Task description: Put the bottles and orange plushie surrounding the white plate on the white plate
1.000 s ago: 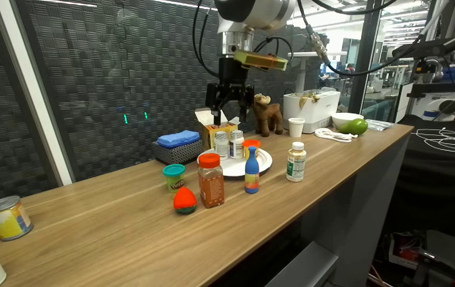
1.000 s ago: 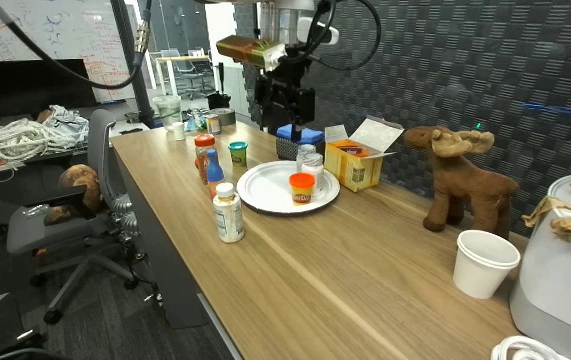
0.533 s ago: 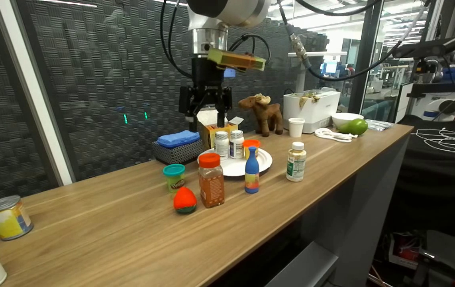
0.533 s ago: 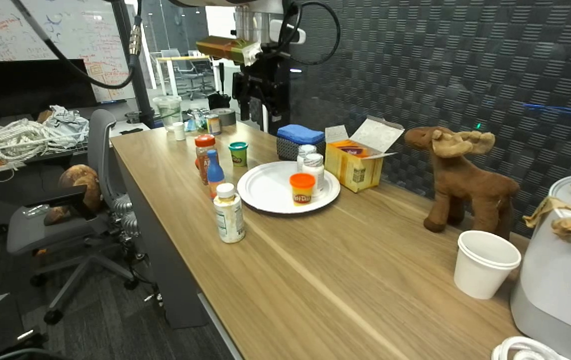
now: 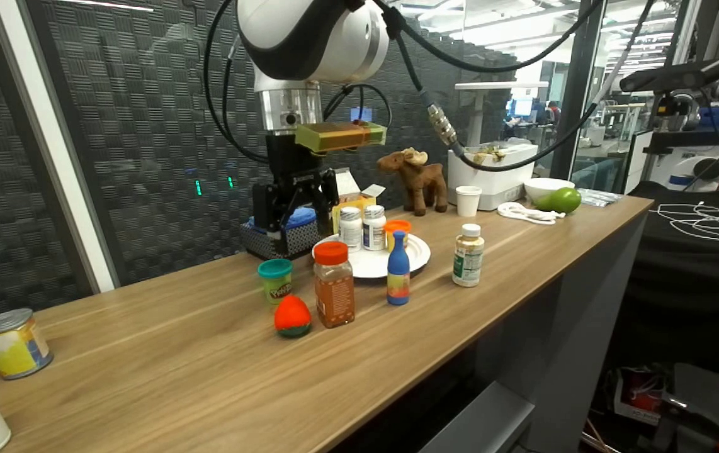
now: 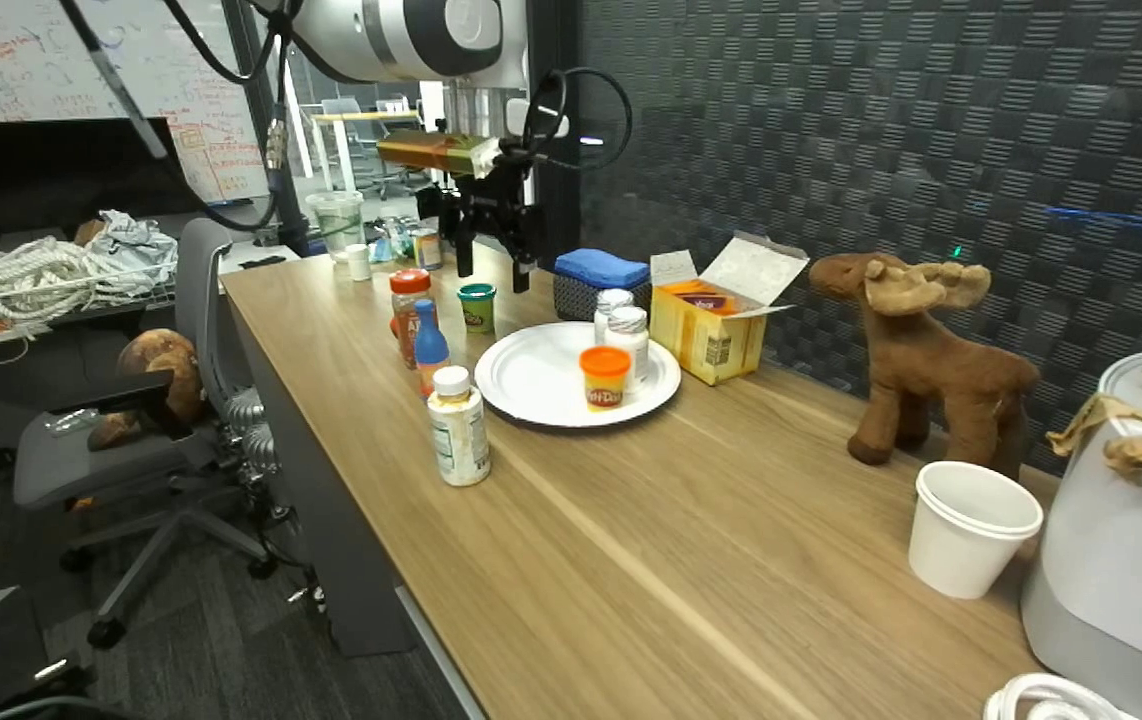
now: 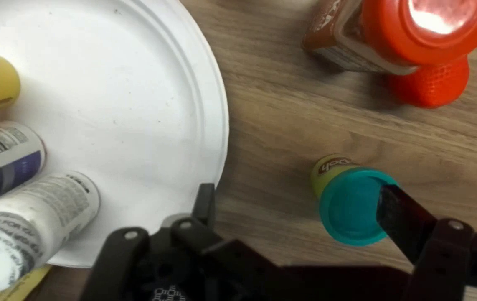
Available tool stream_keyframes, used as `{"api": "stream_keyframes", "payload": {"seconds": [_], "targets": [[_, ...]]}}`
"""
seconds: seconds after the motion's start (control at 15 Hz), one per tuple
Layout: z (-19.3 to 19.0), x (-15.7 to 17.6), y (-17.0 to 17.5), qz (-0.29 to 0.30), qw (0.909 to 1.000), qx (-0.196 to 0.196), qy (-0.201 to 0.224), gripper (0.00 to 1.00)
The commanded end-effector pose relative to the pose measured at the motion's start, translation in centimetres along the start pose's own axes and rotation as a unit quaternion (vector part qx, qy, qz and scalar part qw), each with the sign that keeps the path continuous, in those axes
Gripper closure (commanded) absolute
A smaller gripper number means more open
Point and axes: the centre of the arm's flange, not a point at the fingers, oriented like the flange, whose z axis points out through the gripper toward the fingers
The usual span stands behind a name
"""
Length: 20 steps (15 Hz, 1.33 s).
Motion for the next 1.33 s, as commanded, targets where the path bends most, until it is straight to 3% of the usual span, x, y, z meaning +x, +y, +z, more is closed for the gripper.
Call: {"api": "stream_keyframes", "payload": {"seconds": [0.0,0.93,1.0,1.07,1.27], "targets": [[-0.3,2.0,-1.8,-0.028,0.9992,-0.014,0.022,0.0],[2.0,2.9,-3.8,-0.06,0.9981,0.011,0.005,0.0],[2.1,3.0,-3.7,-0.059,0.9982,0.009,0.005,0.07],[2.1,3.0,-3.7,-0.059,0.9982,0.008,0.005,0.27],[2.1,3.0,-3.6,-0.058,0.9983,0.003,0.008,0.38]]}}
